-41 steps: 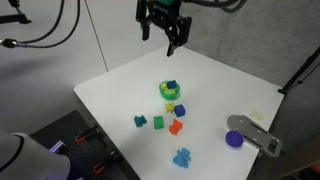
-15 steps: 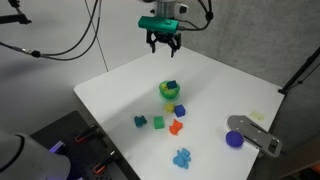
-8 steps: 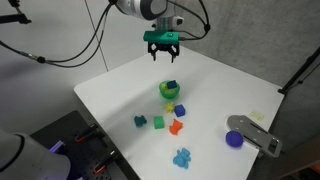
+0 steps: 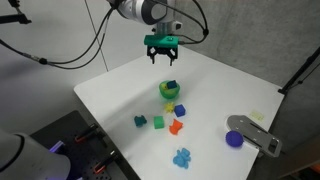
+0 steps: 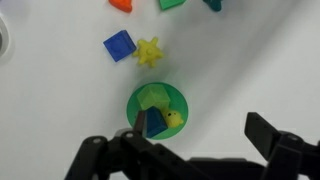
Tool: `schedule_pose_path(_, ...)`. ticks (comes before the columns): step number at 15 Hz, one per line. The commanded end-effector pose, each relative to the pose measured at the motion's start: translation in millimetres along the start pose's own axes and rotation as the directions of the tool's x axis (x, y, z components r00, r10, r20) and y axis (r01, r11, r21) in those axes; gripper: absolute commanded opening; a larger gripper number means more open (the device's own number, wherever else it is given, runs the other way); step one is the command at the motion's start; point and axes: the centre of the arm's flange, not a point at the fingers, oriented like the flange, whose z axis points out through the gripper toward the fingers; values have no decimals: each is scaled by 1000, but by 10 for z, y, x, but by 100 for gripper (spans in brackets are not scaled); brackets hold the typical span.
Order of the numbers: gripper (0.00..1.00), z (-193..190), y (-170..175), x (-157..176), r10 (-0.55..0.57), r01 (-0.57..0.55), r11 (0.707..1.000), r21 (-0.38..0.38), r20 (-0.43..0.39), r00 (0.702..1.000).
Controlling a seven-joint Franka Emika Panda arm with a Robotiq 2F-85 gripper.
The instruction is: Move the green bowl forwards then remove the blue block from the bowl and place it on top of the blue block on the table.
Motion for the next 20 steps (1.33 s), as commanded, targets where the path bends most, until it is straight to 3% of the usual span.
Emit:
schedule_pose_path(1,100,480,-7,275,-130,130,991,22,41,991)
schedule_pose_path(8,100,1473,-164,685,-311,312,950,3,76,947)
schedule_pose_path(13,100,1966,-219,921,-351,353,936,-19,52,935)
schedule_pose_path(20,100,2555,-309,1021,-374,373,928,24,54,926)
